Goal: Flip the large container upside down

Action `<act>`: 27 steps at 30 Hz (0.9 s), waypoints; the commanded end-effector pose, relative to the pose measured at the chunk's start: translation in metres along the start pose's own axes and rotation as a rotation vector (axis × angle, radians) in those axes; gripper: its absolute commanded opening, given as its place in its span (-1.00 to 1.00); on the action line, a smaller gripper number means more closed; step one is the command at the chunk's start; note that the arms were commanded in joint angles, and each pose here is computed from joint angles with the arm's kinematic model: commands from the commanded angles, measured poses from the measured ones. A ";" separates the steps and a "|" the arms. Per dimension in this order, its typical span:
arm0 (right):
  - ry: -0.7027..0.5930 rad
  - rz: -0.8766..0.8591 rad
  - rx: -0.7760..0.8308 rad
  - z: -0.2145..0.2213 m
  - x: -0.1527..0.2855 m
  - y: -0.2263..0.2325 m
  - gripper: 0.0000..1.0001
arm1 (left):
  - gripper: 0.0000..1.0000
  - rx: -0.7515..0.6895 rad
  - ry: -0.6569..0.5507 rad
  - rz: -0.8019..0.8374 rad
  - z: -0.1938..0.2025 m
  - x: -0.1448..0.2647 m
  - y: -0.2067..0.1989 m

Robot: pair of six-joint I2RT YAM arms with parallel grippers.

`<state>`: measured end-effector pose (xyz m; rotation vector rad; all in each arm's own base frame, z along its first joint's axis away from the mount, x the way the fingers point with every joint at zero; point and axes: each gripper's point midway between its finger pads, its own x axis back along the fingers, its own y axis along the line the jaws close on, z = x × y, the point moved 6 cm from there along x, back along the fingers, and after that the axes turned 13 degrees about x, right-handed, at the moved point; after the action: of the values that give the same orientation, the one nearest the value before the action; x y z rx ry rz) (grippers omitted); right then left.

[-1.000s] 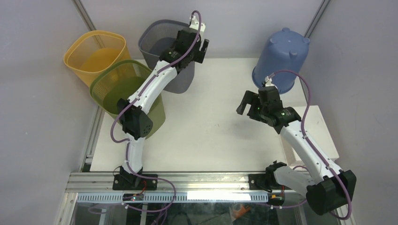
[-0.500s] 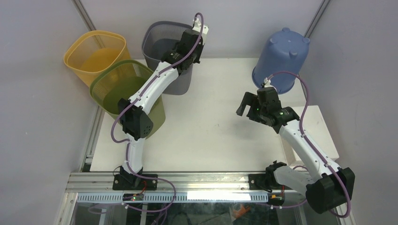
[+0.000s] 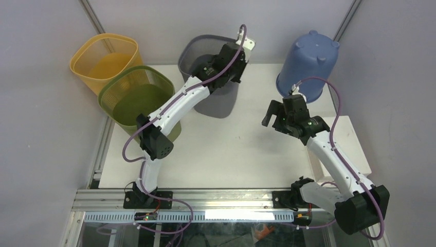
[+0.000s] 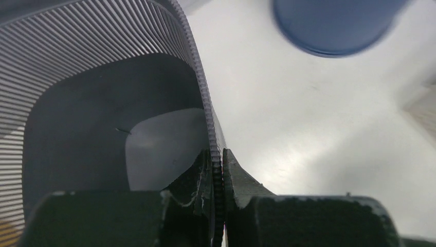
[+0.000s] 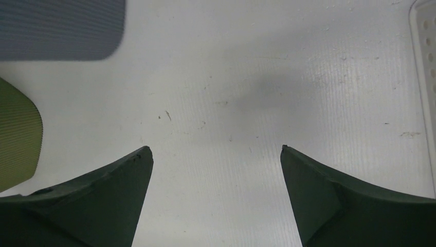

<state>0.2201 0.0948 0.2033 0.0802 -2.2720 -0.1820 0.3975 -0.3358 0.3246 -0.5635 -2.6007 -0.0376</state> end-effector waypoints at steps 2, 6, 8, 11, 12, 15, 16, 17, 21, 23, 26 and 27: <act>-0.113 -0.060 -0.045 -0.037 0.030 -0.005 0.99 | -1.00 0.185 -0.215 0.331 -0.083 0.108 -0.043; -0.189 -0.182 -0.122 -0.055 0.055 -0.021 0.99 | -1.00 0.291 -0.176 0.511 -0.088 0.133 -0.061; -0.218 -0.221 -0.157 -0.063 0.067 -0.031 0.99 | -1.00 0.341 -0.159 0.598 -0.092 0.146 -0.070; -0.245 -0.278 -0.210 -0.072 0.084 -0.043 0.99 | -1.00 0.402 -0.161 0.708 -0.100 0.162 -0.080; -0.252 -0.286 -0.228 -0.075 0.089 -0.045 0.99 | -1.00 0.422 -0.164 0.733 -0.102 0.166 -0.082; -0.272 -0.291 -0.270 -0.084 0.100 -0.043 0.99 | -1.00 0.498 -0.150 0.809 -0.105 0.172 -0.082; -0.288 -0.284 -0.279 -0.087 0.104 -0.043 0.99 | -1.00 0.526 -0.139 0.832 -0.104 0.170 -0.080; -0.302 -0.269 -0.286 -0.089 0.109 -0.044 0.99 | -1.00 0.556 -0.119 0.850 -0.100 0.165 -0.075; -0.349 -0.178 -0.300 -0.099 0.122 -0.051 0.99 | -1.00 0.670 -0.073 0.927 -0.087 0.150 -0.057; -0.362 -0.167 -0.299 -0.101 0.126 -0.052 0.99 | -1.00 0.710 -0.041 0.927 -0.075 0.138 -0.050; -0.359 -0.167 -0.300 -0.100 0.125 -0.052 0.99 | -1.00 0.757 0.012 0.946 -0.059 0.123 -0.046; -0.354 -0.165 -0.300 -0.098 0.124 -0.052 0.99 | -1.00 0.773 0.028 0.949 -0.054 0.117 -0.044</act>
<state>0.2194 0.0193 0.3402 0.0944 -2.5264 -0.6637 0.3216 -0.3445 0.3775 -1.0808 -1.9114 0.9946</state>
